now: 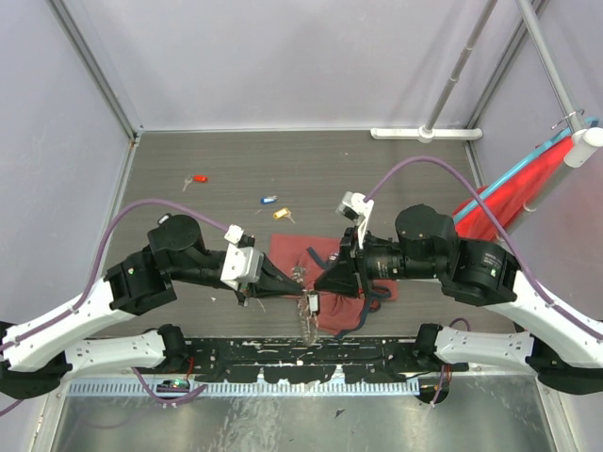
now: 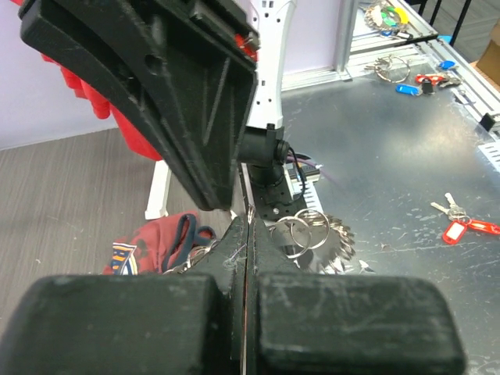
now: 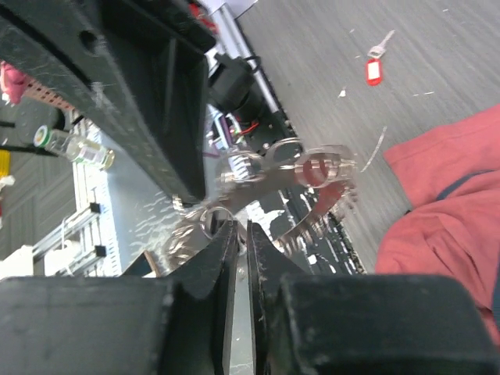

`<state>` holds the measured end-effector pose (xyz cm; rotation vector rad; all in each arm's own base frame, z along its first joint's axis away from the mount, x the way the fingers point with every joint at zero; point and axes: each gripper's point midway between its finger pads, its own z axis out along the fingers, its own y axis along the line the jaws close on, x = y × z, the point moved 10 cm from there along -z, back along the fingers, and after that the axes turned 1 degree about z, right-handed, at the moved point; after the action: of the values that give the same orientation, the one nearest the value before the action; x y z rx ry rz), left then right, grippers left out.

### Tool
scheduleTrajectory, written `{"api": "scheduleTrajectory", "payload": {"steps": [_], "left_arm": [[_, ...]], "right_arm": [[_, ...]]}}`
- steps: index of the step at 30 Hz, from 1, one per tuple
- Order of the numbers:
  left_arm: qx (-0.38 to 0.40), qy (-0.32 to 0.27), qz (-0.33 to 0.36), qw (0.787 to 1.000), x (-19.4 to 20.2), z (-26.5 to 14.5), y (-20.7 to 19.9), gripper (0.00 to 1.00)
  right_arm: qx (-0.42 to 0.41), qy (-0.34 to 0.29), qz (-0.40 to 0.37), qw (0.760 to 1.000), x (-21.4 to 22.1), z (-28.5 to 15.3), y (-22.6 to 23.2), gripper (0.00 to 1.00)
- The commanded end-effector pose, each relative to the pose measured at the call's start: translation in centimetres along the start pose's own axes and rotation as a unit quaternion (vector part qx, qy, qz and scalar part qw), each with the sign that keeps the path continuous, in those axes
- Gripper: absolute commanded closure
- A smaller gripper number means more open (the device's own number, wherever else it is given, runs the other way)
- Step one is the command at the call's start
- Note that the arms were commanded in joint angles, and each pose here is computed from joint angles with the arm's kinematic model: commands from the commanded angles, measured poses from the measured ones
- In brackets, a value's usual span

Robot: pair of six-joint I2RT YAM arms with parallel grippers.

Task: Put the keys on the keyring

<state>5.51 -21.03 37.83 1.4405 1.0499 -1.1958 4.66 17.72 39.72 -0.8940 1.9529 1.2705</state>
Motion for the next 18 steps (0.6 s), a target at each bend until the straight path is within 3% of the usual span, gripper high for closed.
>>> {"api": "scheduleTrajectory", "payload": {"steps": [1,11,18], "left_arm": [[0.012,-0.053,0.024,0.998,-2.6,-0.9,-0.6,1.0],[0.003,-0.056,0.021,0.998,-2.6,-1.0,-0.6,1.0],[-0.034,-0.081,0.006,0.996,-2.3,-0.9,-0.3,1.0]], "right_arm": [[0.027,-0.066,-0.012,0.997,-0.8,-1.2,-0.1,0.83],[0.013,-0.114,-0.02,0.993,-0.6,-2.1,0.0,0.82],[-0.01,-0.14,-0.102,0.985,-0.3,-2.4,-0.4,0.67]]}}
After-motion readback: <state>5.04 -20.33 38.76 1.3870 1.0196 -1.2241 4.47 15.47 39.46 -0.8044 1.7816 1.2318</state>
